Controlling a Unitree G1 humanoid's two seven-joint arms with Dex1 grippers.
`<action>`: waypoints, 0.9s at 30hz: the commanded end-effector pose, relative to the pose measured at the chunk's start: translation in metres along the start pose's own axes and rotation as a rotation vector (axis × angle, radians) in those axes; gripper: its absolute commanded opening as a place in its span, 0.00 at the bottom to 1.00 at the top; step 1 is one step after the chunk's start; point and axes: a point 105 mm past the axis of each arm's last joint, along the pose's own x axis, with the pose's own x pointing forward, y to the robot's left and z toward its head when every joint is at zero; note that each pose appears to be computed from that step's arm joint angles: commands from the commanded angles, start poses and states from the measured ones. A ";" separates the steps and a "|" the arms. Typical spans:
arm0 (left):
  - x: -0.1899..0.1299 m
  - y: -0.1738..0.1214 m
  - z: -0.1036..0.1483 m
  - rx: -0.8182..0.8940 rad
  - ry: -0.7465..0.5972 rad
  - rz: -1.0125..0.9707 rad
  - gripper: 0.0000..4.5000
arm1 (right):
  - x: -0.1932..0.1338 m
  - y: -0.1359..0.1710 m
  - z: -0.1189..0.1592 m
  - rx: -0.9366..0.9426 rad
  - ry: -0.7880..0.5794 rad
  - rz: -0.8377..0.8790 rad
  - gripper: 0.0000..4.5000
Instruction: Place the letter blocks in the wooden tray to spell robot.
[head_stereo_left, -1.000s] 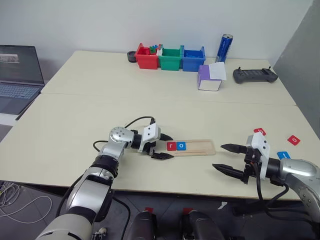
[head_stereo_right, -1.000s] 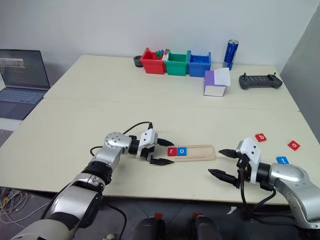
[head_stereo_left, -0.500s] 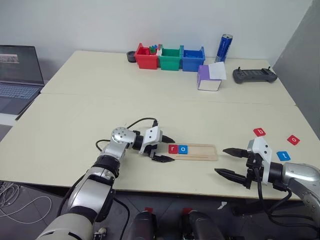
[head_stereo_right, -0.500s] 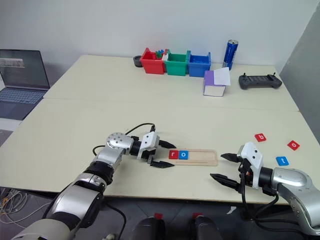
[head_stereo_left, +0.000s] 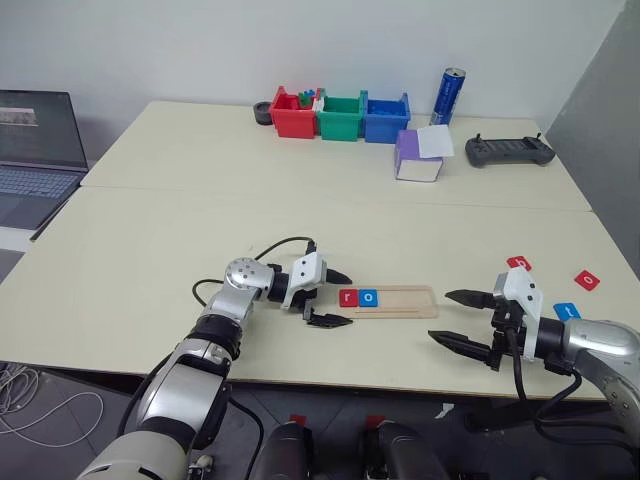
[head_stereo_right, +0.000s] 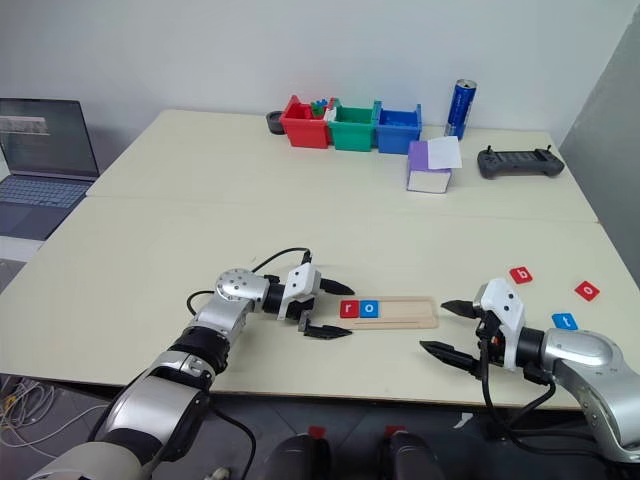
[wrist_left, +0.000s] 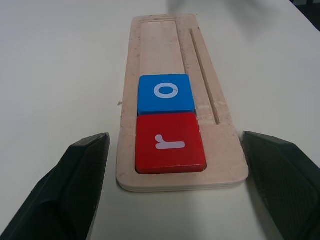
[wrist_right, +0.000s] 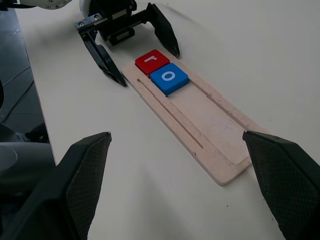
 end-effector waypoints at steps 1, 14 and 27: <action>-0.008 -0.002 -0.003 0.031 0.030 0.000 1.00 | -0.002 0.000 0.007 -0.031 -0.006 0.005 1.00; -0.099 -0.011 0.025 -0.016 -0.056 0.079 1.00 | -0.070 -0.044 0.016 -0.029 -0.014 -0.257 1.00; -0.124 -0.035 0.025 -0.031 -0.173 0.140 1.00 | -0.093 -0.064 0.006 0.006 0.036 -0.338 1.00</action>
